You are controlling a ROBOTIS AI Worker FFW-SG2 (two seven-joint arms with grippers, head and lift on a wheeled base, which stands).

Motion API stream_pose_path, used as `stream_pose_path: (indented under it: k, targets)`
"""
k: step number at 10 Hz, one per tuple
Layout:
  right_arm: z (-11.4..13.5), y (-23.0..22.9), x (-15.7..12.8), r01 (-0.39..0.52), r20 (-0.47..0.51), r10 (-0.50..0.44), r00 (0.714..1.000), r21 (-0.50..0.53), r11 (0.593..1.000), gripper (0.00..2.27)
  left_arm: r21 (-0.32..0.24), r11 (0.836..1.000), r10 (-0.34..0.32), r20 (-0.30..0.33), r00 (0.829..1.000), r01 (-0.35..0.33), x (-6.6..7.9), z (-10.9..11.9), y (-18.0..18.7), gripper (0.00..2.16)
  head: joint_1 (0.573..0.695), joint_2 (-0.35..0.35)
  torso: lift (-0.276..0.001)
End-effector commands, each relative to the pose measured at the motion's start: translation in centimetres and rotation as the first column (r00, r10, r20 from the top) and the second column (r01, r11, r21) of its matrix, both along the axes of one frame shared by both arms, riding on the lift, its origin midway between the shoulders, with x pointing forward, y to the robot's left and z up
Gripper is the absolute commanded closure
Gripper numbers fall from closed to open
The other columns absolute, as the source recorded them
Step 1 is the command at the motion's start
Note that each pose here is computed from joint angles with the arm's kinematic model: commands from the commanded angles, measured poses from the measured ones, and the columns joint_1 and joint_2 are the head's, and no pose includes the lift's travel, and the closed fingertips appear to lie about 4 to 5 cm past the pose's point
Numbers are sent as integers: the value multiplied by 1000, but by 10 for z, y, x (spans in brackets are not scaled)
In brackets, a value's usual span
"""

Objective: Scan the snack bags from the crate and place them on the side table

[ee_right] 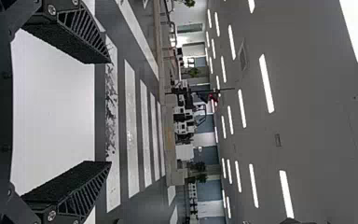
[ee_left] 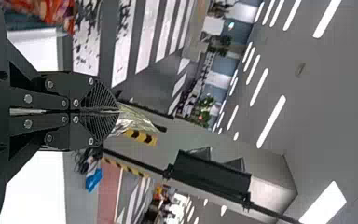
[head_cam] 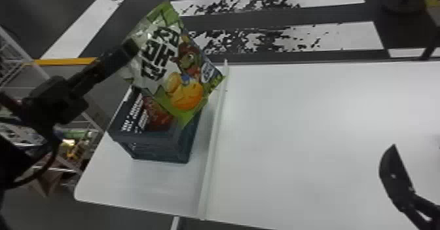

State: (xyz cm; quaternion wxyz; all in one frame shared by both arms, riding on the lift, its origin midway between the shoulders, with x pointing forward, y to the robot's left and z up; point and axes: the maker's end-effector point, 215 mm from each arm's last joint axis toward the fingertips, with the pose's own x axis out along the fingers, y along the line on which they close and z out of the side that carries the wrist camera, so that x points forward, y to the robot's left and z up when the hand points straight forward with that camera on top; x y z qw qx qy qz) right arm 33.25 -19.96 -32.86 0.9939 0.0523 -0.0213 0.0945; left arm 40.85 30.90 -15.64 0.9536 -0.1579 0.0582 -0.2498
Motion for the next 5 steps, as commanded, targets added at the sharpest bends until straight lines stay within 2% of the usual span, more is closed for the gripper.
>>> stream_pose_path:
  k: [1, 2, 3, 4, 5]
  targets:
    - [0, -1, 0, 2, -1, -2, 1000, -1, 1000, 110, -83, 990, -118, -73, 990, 112, 8, -35, -40, 2138, 695, 172, -94]
    - [0, -1, -1, 3, -1, -3, 1000, 0, 1000, 110, -127, 979, -173, -129, 976, 157, 17, -67, -61, 2138, 695, 131, -94]
    - [2, -1, -2, 3, 7, -3, 1000, 1, 1000, 110, -208, 958, -239, -181, 954, 200, 28, -102, -82, 2138, 695, 109, -94]
    - [3, -1, -3, 5, 10, -5, 1000, 1, 1000, 110, -269, 935, -297, -231, 927, 232, 34, -134, -104, 2138, 695, 72, -94]
    - [3, -1, -3, 5, 8, -5, 1000, 1, 1000, 110, -283, 918, -357, -279, 892, 278, 32, -166, -142, 2138, 695, 32, -94]
